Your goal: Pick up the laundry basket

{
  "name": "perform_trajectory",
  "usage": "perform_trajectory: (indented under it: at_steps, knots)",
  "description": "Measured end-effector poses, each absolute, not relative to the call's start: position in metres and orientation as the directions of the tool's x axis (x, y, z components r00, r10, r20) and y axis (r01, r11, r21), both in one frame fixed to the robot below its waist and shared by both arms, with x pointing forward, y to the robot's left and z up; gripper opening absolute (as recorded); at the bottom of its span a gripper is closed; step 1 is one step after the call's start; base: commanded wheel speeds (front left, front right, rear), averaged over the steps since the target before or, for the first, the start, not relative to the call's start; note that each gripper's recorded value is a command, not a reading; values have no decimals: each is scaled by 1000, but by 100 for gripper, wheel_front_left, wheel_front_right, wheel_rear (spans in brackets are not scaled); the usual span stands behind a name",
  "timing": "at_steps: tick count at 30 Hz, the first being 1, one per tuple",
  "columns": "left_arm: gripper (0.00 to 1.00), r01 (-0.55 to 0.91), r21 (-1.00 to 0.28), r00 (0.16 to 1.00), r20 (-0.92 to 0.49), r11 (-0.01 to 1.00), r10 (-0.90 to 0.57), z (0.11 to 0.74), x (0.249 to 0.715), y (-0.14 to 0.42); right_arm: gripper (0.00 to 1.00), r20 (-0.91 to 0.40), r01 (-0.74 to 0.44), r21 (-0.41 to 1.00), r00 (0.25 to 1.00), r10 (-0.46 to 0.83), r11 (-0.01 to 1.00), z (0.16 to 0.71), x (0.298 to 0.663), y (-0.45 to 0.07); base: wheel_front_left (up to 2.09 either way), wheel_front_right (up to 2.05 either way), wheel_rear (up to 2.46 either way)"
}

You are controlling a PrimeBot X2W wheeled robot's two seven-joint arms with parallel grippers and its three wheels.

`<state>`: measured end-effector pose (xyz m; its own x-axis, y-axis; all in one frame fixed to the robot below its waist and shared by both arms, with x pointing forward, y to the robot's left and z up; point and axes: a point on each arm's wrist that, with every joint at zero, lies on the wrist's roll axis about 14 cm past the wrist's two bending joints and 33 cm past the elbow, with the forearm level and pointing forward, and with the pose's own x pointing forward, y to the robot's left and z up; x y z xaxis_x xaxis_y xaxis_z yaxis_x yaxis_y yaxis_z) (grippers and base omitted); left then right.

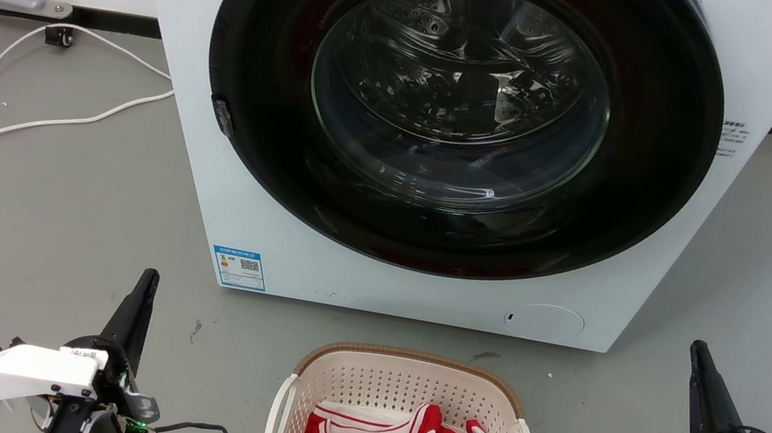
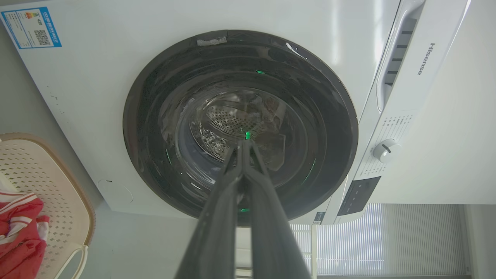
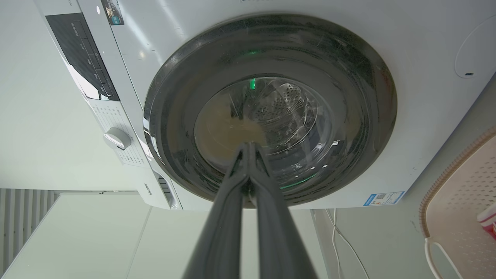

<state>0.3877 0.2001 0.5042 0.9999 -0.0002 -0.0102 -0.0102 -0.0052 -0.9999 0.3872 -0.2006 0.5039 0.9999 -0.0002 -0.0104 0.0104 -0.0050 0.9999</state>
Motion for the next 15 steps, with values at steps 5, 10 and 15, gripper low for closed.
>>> perform_trajectory:
  at_steps: [5, 10, 15]
  knots:
    - [0, -10, -1000, 1000, -10, -5, 0, 504, 388, 200, 0, -10, 10, 1000, 1000, -1, -4, 504, 387, -201, 0, 0, 0]
    - [100, -38, -999, 999, -38, -10, 1, 495, 384, 200, 100, -38, 38, 999, 999, -2, -6, 494, 383, -201, 0, 0, 0]
    - [100, -94, -995, 995, -94, -17, 14, 476, 374, 200, 100, -98, 98, 995, 995, -10, -7, 474, 372, -200, 0, 0, 0]
